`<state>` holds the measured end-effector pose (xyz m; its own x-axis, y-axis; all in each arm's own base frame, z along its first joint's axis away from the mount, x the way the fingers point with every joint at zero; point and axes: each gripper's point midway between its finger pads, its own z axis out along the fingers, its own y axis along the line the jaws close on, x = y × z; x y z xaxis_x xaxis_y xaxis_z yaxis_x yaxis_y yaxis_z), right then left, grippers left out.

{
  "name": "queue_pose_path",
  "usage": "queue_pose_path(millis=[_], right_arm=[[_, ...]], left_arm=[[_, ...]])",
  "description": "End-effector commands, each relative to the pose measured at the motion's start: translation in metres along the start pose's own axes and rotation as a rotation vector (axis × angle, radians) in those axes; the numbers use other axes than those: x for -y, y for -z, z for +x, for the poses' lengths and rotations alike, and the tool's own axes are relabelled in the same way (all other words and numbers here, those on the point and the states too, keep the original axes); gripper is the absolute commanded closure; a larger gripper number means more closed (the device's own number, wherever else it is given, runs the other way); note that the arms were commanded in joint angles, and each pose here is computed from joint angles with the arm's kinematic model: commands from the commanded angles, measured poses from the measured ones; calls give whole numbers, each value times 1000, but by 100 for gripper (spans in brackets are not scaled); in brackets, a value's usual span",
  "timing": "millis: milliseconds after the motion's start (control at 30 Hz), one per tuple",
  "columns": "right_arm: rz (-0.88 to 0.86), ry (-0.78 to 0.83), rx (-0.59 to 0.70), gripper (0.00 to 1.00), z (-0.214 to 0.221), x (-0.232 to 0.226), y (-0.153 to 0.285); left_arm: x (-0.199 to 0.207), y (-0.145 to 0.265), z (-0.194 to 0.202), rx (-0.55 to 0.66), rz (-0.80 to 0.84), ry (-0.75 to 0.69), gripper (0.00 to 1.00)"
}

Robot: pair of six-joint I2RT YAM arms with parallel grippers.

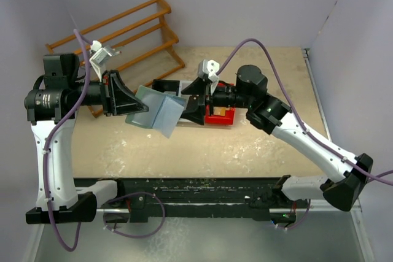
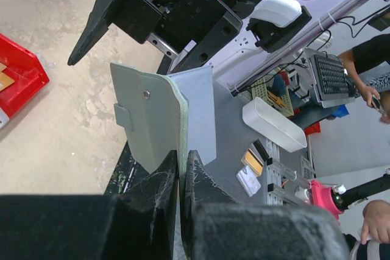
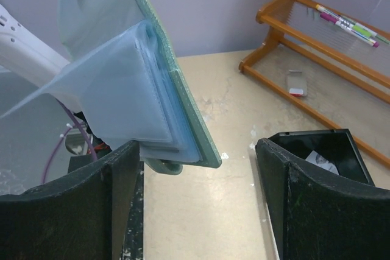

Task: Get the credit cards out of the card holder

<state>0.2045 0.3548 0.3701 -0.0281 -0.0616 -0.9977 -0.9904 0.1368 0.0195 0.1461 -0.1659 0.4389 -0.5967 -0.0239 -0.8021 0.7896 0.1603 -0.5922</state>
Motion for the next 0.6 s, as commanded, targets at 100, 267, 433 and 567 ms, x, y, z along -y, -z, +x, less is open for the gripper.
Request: queue_pose_path(millis=[100,267,433,567], right_arm=[[-2,56,93,20,-40,-5,-6],[-33,52,141,18,-51,-14,-12],[-97,66,186,18,-65,-35,-17],[-122,77,209,18,-71,-47,-22]], left_arm=[[18,1,-3,9,63,-27,100],[18,1,-3,9,66,-23,100],[19,1,-4,9,69,-22,100],[19,1,-4,9,73,-21,100]])
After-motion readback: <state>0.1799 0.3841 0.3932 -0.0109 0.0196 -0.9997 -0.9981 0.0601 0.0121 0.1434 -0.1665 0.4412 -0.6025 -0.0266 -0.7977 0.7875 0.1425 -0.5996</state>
